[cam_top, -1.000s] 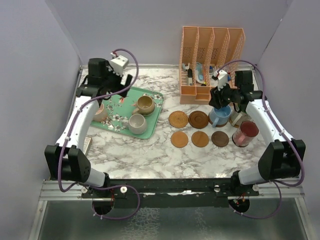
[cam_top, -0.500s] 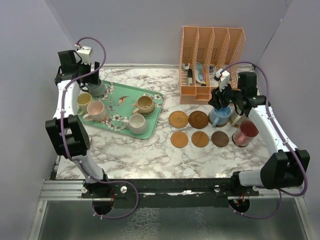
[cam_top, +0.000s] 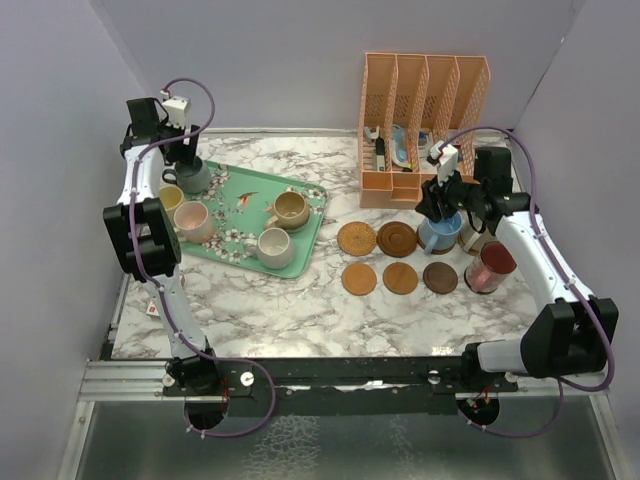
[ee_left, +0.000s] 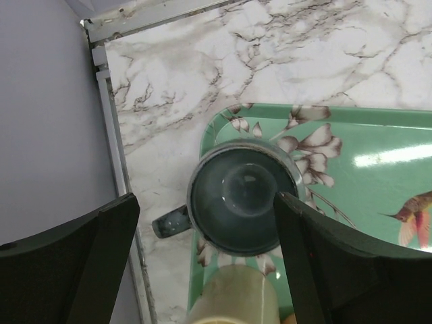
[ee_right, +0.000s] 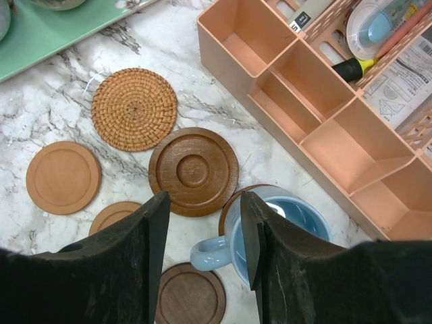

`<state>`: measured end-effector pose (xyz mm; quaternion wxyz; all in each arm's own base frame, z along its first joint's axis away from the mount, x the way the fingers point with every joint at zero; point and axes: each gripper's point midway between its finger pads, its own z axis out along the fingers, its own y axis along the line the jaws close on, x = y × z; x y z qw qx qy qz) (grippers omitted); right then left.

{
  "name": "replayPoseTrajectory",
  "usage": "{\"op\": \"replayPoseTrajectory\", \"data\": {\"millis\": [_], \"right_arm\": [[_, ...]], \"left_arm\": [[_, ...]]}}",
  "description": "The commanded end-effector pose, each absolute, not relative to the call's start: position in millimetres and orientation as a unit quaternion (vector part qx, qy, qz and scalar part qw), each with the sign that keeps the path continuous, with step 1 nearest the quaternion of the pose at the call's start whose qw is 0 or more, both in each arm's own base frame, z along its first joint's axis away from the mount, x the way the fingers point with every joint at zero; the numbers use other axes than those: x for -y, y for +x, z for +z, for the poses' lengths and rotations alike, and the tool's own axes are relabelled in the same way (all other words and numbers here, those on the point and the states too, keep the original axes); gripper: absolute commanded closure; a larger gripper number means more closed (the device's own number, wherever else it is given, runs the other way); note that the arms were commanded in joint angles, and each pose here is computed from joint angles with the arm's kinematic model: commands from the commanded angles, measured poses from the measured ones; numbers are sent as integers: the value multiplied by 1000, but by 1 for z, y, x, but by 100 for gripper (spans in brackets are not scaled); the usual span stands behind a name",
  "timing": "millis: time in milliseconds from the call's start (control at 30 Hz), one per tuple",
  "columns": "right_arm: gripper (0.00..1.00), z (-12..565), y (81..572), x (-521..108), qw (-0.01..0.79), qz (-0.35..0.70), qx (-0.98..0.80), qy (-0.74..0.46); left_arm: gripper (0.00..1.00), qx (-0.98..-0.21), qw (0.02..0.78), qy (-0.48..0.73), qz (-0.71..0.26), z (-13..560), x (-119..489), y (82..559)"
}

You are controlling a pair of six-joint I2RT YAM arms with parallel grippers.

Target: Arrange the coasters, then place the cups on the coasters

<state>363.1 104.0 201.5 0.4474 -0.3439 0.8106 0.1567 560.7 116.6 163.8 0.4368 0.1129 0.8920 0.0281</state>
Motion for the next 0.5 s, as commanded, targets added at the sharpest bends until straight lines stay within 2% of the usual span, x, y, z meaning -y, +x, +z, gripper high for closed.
{"op": "replayPoseTrajectory", "data": {"millis": [0, 267, 467], "right_arm": [[53, 197, 367, -109, 451, 163, -804, -352], [53, 186, 371, -105, 439, 153, -813, -350], [53, 182, 372, -102, 435, 148, -817, -349]], "left_arm": [[17, -887, 438, 134, 52, 161, -128, 578], [29, -897, 408, 157, 61, 137, -136, 589], [34, -904, 389, 167, 64, 120, -138, 584]]}}
